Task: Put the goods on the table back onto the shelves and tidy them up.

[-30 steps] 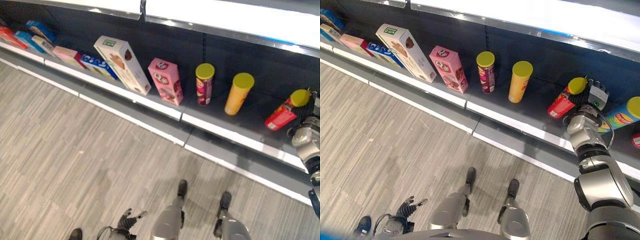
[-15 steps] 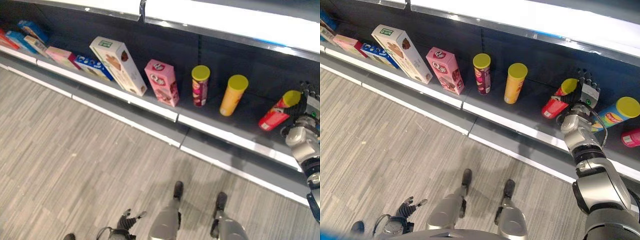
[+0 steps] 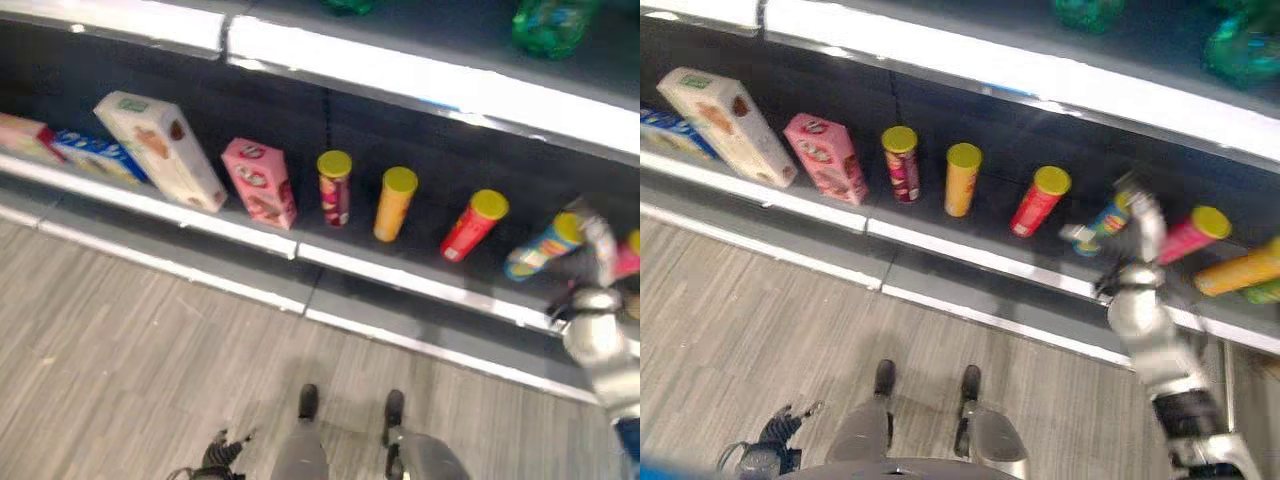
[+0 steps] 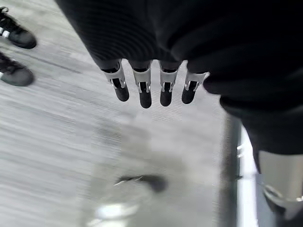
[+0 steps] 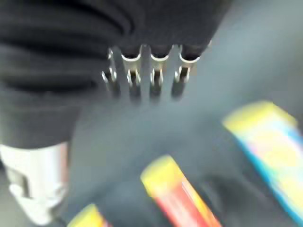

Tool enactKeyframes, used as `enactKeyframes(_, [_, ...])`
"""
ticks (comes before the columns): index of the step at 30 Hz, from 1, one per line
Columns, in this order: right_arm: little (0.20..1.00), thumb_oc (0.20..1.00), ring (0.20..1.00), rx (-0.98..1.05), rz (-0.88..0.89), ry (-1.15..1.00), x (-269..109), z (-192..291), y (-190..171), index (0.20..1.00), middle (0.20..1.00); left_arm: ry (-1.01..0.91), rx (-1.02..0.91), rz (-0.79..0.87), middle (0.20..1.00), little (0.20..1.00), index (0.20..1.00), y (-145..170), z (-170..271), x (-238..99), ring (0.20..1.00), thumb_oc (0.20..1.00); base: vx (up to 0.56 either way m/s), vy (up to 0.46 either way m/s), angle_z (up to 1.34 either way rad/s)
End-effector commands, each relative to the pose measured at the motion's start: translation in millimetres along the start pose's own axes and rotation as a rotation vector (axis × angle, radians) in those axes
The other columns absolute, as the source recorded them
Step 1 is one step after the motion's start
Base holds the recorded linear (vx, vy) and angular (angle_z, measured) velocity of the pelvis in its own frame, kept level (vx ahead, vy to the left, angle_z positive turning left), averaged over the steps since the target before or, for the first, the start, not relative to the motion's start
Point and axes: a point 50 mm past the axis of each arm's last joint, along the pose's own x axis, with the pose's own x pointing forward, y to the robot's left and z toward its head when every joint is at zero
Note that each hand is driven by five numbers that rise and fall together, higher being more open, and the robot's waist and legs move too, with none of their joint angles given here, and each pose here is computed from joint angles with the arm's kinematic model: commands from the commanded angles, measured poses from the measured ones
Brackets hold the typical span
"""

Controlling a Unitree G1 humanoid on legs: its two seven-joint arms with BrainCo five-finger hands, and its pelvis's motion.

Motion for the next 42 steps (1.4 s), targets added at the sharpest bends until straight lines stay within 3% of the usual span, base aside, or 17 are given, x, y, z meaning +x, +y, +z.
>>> enactKeyframes(1, [1.000, 1.000, 1.000, 0.242, 0.122, 0.009, 9, 0, -4, 1.000, 1.000, 0.046, 0.035, -0.017, 1.000, 1.000, 1.000, 7, -12, 0, 1.000, 1.000, -0.03, 0.148, -1.40])
enactKeyframes(5, [1.000, 1.000, 1.000, 0.421, 0.148, 0.121, -7, -19, 9, 1.000, 1.000, 0.011, 0.053, -0.031, 1.000, 1.000, 1.000, 12, -1, 3, 1.000, 1.000, -0.05, 0.279, -0.92])
enactKeyframes(10, [1.000, 1.000, 1.000, 0.386, 0.135, 0.154, -7, -26, 10, 1.000, 1.000, -0.017, 0.035, -0.015, 1.000, 1.000, 1.000, 16, 10, 6, 1.000, 1.000, -0.15, 0.107, -1.71])
enactKeyframes(16, [1.000, 1.000, 1.000, 0.325, 0.075, 0.132, -6, -26, -11, 1.000, 1.000, -0.002, 0.023, -0.022, 1.000, 1.000, 1.000, 12, 3, 4, 1.000, 1.000, -0.15, -0.029, -0.86])
enactKeyframes(25, [1.000, 1.000, 1.000, 0.213, -0.105, 0.029, 8, -5, -69, 1.000, 1.000, -0.011, -0.061, 0.063, 1.000, 1.000, 1.000, 32, 5, 5, 1.000, 1.000, -0.06, -0.355, -1.07])
enactKeyframes(32, [1.000, 1.000, 1.000, 0.138, -0.234, 0.079, -4, -16, -85, 1.000, 1.000, -0.035, -0.114, 0.023, 1.000, 1.000, 1.000, 16, 8, 2, 1.000, 1.000, 0.04, -0.393, -0.39])
enactKeyframes(42, [1.000, 1.000, 1.000, 0.206, -0.181, 0.102, 8, -18, -52, 1.000, 1.000, -0.050, -0.067, -0.040, 1.000, 1.000, 1.000, -8, 13, 3, 1.000, 1.000, 0.00, -0.143, -0.54])
